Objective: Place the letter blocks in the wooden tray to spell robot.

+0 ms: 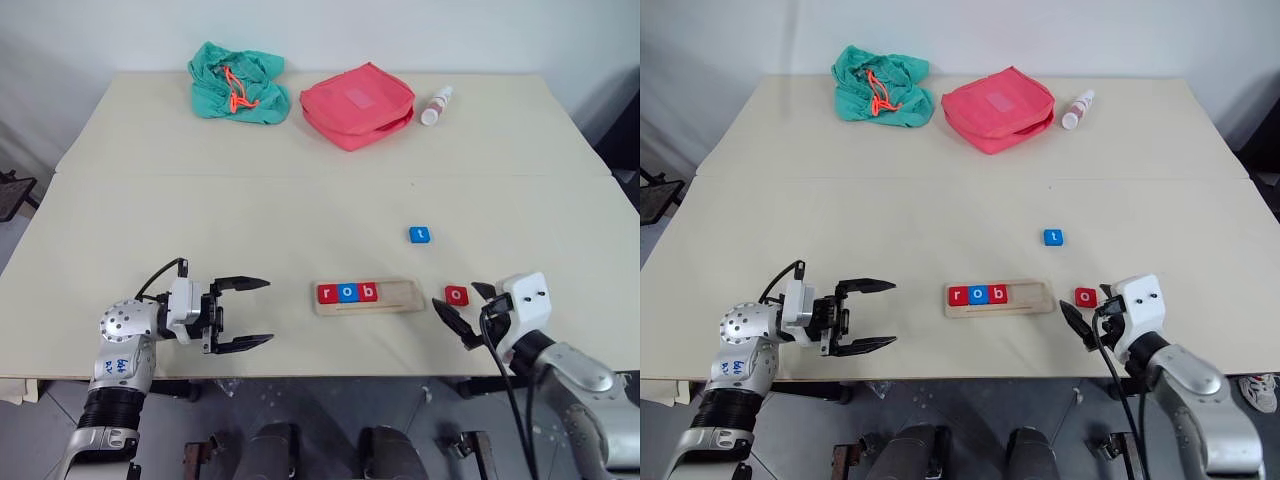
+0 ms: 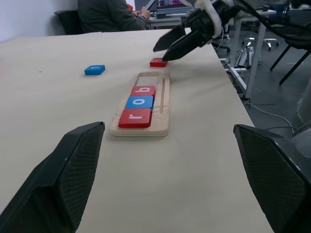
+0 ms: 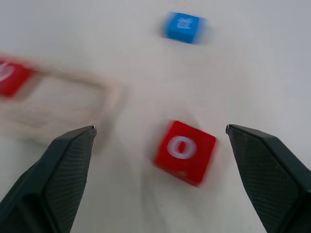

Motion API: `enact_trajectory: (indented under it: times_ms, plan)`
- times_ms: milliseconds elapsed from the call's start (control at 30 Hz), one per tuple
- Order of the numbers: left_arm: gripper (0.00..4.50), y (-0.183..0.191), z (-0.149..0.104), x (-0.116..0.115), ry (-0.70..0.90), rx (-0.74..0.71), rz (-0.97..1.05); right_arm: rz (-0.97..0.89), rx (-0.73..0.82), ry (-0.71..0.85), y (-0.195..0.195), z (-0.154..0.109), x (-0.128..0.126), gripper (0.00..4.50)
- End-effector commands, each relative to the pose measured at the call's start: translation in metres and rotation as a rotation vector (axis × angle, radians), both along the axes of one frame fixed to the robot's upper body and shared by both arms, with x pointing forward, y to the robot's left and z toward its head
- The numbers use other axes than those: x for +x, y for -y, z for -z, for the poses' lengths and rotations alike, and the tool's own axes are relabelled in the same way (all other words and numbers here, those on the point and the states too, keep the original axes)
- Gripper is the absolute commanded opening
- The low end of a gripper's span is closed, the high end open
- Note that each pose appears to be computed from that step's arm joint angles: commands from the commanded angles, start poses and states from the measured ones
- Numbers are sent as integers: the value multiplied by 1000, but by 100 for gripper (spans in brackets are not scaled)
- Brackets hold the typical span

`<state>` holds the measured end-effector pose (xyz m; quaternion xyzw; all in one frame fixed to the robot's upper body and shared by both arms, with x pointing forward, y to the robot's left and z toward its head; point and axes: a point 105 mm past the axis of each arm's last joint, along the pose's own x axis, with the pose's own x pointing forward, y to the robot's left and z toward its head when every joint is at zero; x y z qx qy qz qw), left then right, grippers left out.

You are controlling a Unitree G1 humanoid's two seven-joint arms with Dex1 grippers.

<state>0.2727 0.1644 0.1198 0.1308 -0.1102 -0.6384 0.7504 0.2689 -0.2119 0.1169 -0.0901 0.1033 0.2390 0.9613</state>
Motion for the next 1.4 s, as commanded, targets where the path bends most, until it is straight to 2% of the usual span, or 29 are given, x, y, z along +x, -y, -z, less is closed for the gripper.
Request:
enact_trajectory:
  times_ms: [33, 333, 600, 933, 1033, 1267, 1400]
  plan:
    - [450, 0, -4, -4, 22, -8, 22, -202, -68, 16, -7, -13, -1, 446]
    - [450, -6, -7, -10, 24, -24, 41, -476, -318, -41, 11, -29, 28, 446]
    - [450, -31, -10, -17, 31, -4, -2, -593, -473, -108, 29, -27, 46, 446]
    - [450, -35, -9, -17, 35, 4, -30, -634, -554, -182, 33, -17, 52, 446]
    - [450, -35, -9, -17, 36, 4, -31, -626, -574, -195, 36, -15, 53, 386]
    - [450, -35, -11, -15, 38, 4, -30, -616, -561, -176, 33, -18, 56, 145]
    - [450, -35, -12, -13, 41, 4, -31, -596, -529, -124, 22, -39, 63, 145]
